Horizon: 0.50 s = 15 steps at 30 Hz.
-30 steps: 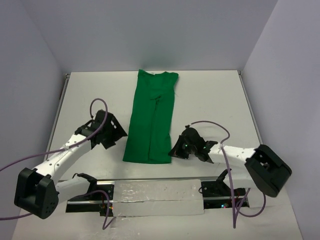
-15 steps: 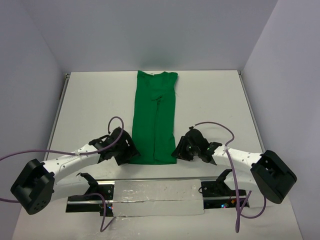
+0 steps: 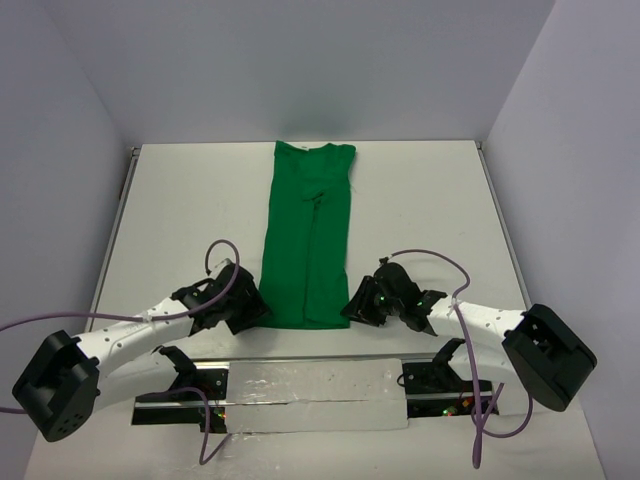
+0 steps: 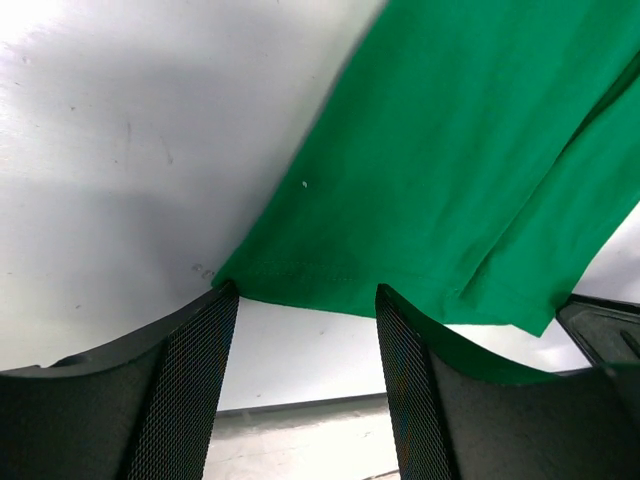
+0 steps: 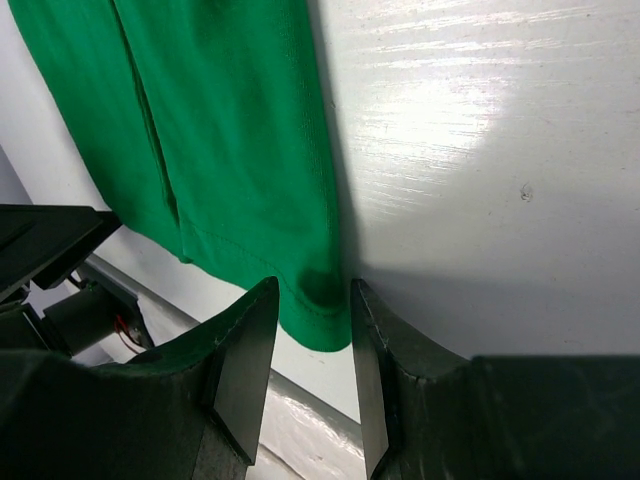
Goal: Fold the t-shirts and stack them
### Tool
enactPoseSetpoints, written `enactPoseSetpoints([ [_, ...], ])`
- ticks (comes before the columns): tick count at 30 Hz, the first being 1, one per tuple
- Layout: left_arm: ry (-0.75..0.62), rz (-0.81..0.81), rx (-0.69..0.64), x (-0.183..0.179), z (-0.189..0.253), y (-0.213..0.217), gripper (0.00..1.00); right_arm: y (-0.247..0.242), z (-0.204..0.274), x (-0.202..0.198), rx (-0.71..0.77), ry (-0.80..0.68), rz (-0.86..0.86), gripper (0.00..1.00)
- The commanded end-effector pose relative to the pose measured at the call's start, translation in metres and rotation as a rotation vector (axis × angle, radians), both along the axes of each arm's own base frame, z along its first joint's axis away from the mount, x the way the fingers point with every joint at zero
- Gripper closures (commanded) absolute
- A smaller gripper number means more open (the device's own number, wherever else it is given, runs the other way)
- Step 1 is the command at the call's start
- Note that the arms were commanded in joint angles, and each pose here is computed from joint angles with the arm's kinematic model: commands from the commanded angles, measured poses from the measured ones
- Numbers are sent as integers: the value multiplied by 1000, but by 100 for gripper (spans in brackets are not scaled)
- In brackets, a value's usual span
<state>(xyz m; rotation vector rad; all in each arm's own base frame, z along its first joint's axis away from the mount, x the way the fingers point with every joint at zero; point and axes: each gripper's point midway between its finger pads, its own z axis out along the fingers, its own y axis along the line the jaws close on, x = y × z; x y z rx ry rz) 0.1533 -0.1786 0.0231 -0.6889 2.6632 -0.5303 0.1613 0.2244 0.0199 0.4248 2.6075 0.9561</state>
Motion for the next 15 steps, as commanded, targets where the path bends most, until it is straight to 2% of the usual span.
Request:
enactPoseSetpoints([
  [1,-10,18,57,-1,-7,13,34,-23,-29,-19,-110,90,-10,57],
  [7,-68,-24,13,5,11,3,20,-22,-30,-19,-112,93,-7,57],
  [10,-114,-30,-10,10,22,1,17,-21,-31,-19,-117,98,1,57],
  [13,-120,22,13,10,21,11,16,-21,-31,-19,-117,99,3,57],
  [15,-114,50,41,9,17,19,20,-21,-31,-19,-117,97,2,57],
])
